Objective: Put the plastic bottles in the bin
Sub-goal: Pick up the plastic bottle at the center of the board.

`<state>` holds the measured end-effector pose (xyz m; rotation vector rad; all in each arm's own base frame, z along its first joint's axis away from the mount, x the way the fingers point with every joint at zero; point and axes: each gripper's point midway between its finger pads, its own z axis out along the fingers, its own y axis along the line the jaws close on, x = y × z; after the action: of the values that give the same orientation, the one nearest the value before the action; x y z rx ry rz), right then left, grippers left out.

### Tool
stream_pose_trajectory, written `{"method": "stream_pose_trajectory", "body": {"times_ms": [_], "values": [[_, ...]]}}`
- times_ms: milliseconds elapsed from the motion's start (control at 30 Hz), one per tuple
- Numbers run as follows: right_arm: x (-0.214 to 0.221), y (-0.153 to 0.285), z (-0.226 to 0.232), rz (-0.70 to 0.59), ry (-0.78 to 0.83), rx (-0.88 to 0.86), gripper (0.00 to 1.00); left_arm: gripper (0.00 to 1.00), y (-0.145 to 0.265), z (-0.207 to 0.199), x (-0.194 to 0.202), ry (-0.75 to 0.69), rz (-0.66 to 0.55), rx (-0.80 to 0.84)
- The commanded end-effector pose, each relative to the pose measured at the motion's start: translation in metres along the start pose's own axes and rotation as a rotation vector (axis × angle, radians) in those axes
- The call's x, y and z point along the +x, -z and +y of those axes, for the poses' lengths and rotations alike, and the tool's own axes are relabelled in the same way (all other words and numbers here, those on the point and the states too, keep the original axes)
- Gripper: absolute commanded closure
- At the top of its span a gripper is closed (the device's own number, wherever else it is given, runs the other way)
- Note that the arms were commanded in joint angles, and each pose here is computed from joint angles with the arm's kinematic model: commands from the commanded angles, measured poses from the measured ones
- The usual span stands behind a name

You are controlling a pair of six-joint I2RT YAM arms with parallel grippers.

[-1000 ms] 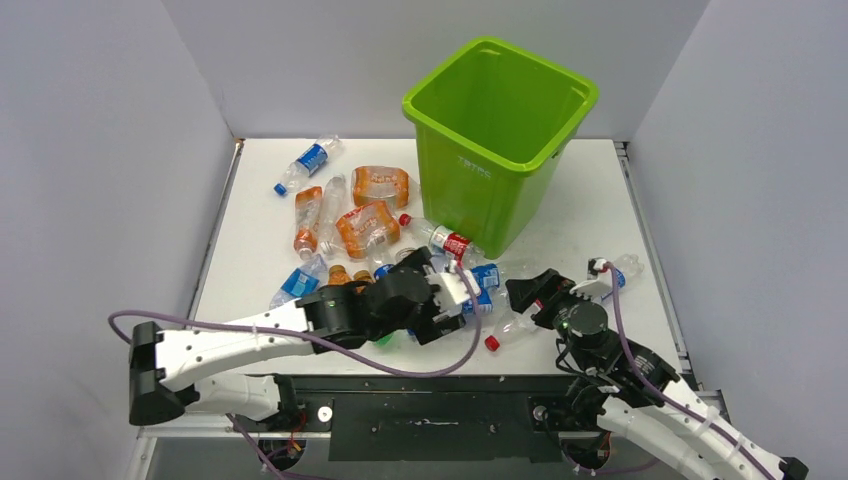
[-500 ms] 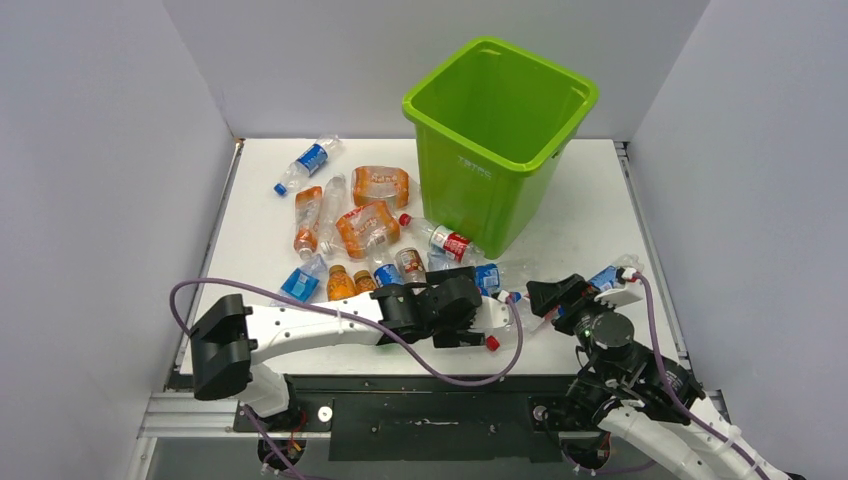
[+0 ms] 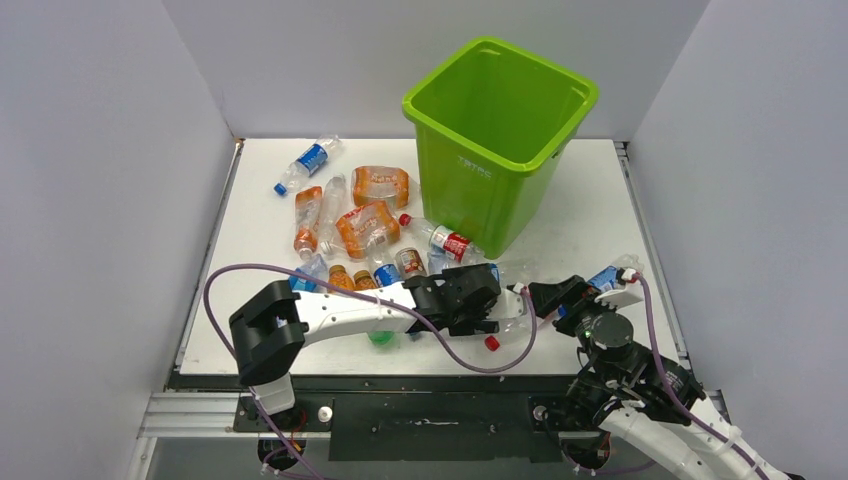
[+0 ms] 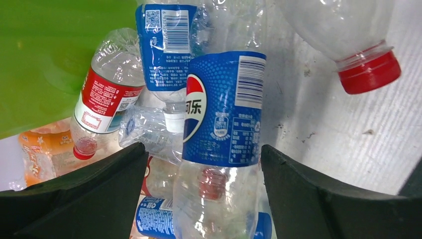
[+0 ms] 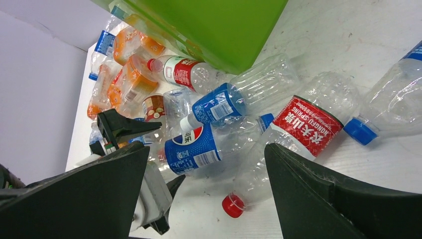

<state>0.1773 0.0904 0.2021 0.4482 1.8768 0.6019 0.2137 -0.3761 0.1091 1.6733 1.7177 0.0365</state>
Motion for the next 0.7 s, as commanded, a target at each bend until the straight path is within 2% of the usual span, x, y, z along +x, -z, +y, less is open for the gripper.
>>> {"method": "stream_pose_trajectory", "body": {"times_ms": [0, 200, 333, 533, 667], "values": [[-0.016, 0.006, 0.01, -0.044, -0.024, -0.038, 0.1, 0.18, -0.007, 0.014, -0.018, 0.043, -0.055, -0.029], [-0.015, 0.006, 0.01, -0.041, -0.023, -0.038, 0.1, 0.13, -0.025, 0.004, -0.006, 0.037, -0.011, -0.019], [-0.016, 0.006, 0.01, -0.041, -0.023, -0.039, 0.1, 0.17, -0.033, 0.002, -0.001, 0.033, 0.016, -0.029], [-0.017, 0.007, 0.01, -0.048, -0.028, -0.043, 0.1, 0.39, -0.027, 0.011, -0.01, 0.058, -0.015, -0.054], [-0.02, 0.009, 0.012, -0.054, -0.032, -0.051, 0.1, 0.59, -0.016, 0.023, -0.02, 0.076, -0.054, -0.099]]}}
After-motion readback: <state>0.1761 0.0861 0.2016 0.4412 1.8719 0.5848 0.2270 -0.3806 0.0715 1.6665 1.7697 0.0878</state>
